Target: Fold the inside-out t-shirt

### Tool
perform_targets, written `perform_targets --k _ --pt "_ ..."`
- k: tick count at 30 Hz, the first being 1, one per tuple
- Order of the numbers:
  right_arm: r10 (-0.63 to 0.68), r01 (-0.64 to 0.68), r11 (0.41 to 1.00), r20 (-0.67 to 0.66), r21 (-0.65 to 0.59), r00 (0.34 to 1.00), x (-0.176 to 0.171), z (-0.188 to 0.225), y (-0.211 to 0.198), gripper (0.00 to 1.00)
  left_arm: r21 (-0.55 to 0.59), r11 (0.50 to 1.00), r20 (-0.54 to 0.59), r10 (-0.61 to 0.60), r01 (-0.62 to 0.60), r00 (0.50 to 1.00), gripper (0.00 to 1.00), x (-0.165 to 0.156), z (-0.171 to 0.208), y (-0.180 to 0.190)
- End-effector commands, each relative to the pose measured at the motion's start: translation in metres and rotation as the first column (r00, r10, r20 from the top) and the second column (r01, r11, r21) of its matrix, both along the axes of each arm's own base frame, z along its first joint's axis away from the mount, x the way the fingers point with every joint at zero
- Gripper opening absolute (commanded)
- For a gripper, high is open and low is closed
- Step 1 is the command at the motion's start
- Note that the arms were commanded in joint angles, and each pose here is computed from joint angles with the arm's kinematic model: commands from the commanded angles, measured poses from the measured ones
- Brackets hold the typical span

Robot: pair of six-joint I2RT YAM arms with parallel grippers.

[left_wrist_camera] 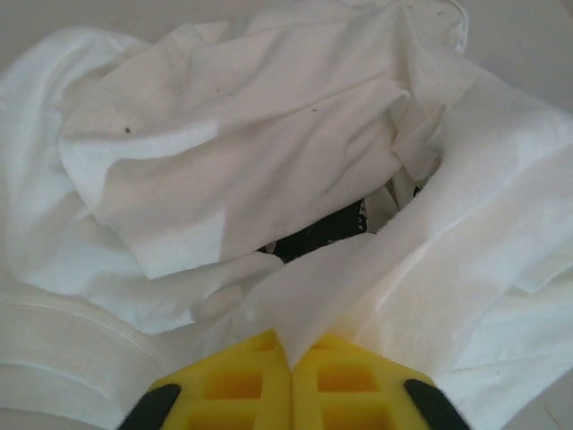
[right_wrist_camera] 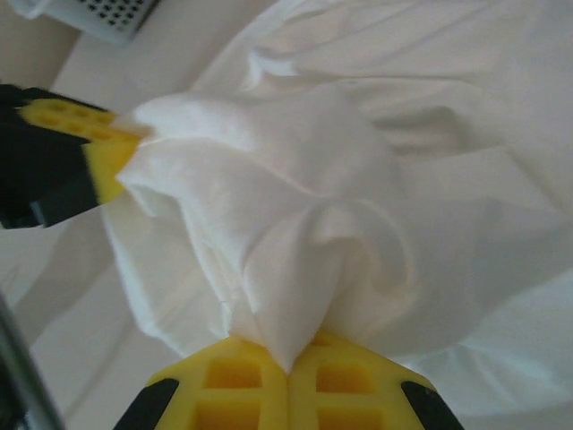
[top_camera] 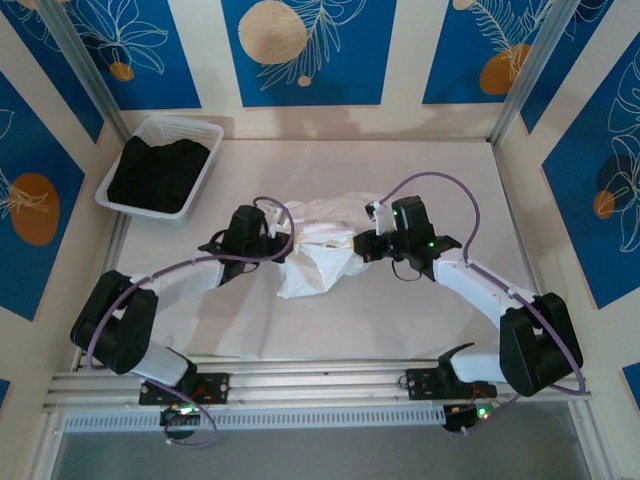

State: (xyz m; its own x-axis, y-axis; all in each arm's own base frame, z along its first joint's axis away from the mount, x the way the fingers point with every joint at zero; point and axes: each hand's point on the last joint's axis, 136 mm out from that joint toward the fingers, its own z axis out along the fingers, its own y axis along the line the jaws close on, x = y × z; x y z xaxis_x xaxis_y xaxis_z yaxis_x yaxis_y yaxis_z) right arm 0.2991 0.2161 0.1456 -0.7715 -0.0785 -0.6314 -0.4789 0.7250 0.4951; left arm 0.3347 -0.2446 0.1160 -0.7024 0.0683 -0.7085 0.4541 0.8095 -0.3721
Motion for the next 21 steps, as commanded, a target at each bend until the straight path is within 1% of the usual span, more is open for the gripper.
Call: perform_targets --k 1,3,4,6,8,10,12,13,17,19,21 --pt "0.113 -0.113 0.99 -0.001 0.081 0.994 -0.014 0.007 0.013 0.01 0.043 0.999 0.032 0.012 -0.013 0.999 0.23 -0.005 0.005 0.004" --pt "0.12 -0.117 0.987 -0.022 0.111 0.993 -0.012 0.007 0.018 0.01 0.054 0.998 0.095 -0.047 0.042 0.994 0.35 -0.014 0.018 -0.007" --pt "0.125 -0.121 0.985 -0.027 0.126 0.992 -0.012 0.007 0.02 0.01 0.054 0.996 0.127 -0.078 0.071 0.989 0.38 -0.019 0.025 -0.013" --pt "0.131 -0.124 0.981 -0.039 0.148 0.991 -0.01 0.008 0.023 0.01 0.052 0.989 0.175 -0.147 0.14 0.973 0.41 -0.031 0.037 -0.028" --pt "0.129 -0.121 0.982 -0.042 0.146 0.991 -0.009 0.006 0.023 0.0 0.049 0.976 0.197 -0.219 0.214 0.956 0.39 -0.042 0.044 -0.041" --pt "0.117 -0.109 0.985 -0.047 0.137 0.992 -0.007 0.003 0.021 0.01 0.033 0.954 0.199 -0.299 0.298 0.933 0.32 -0.053 0.048 -0.056" --pt "0.107 -0.099 0.986 -0.057 0.137 0.993 -0.005 0.002 0.019 0.01 0.009 0.927 0.17 -0.371 0.375 0.913 0.27 -0.063 0.045 -0.07" --pt "0.107 -0.098 0.986 -0.06 0.139 0.992 -0.005 0.001 0.019 0.01 -0.001 0.918 0.152 -0.392 0.397 0.907 0.26 -0.065 0.042 -0.075" --pt "0.101 -0.092 0.987 -0.066 0.134 0.993 -0.005 -0.001 0.017 0.01 0.007 0.922 0.087 -0.387 0.388 0.918 0.26 -0.053 0.024 -0.084" --pt "0.098 -0.089 0.988 -0.063 0.128 0.993 -0.006 -0.001 0.015 0.01 0.014 0.933 0.061 -0.359 0.359 0.931 0.27 -0.042 0.017 -0.085" --pt "0.089 -0.08 0.989 -0.064 0.124 0.994 -0.006 -0.002 0.012 0.01 -0.003 0.941 0.014 -0.337 0.338 0.941 0.27 -0.033 0.01 -0.085"
